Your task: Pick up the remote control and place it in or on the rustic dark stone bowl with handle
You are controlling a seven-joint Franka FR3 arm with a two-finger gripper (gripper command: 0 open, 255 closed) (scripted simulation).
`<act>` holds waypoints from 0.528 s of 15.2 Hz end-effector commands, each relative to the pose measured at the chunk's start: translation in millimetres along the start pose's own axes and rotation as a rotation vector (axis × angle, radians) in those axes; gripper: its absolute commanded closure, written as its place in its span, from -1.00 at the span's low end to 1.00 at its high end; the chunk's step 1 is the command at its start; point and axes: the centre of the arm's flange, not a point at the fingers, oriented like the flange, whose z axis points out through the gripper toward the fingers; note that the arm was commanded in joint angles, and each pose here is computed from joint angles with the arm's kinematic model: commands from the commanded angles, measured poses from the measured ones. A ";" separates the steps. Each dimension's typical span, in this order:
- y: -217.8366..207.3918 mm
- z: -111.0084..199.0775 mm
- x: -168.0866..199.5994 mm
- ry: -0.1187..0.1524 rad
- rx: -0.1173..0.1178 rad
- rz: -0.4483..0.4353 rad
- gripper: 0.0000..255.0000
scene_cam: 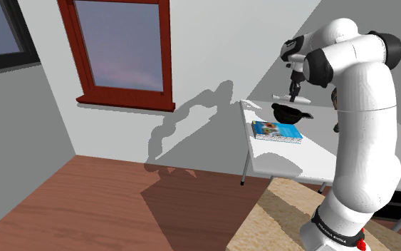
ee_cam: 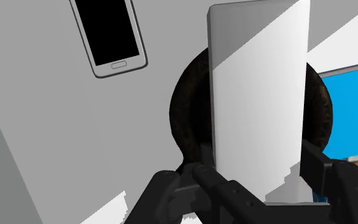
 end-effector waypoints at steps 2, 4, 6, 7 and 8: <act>0.2 15.6 -2.0 0.001 -0.001 0.000 1.00; 0.0 26.2 -2.0 0.001 -0.001 0.000 1.00; -0.2 36.7 -2.0 0.001 -0.001 0.000 1.00; -0.3 42.0 -2.1 0.001 -0.001 0.000 1.00; -0.4 47.3 -2.1 0.001 -0.001 0.000 1.00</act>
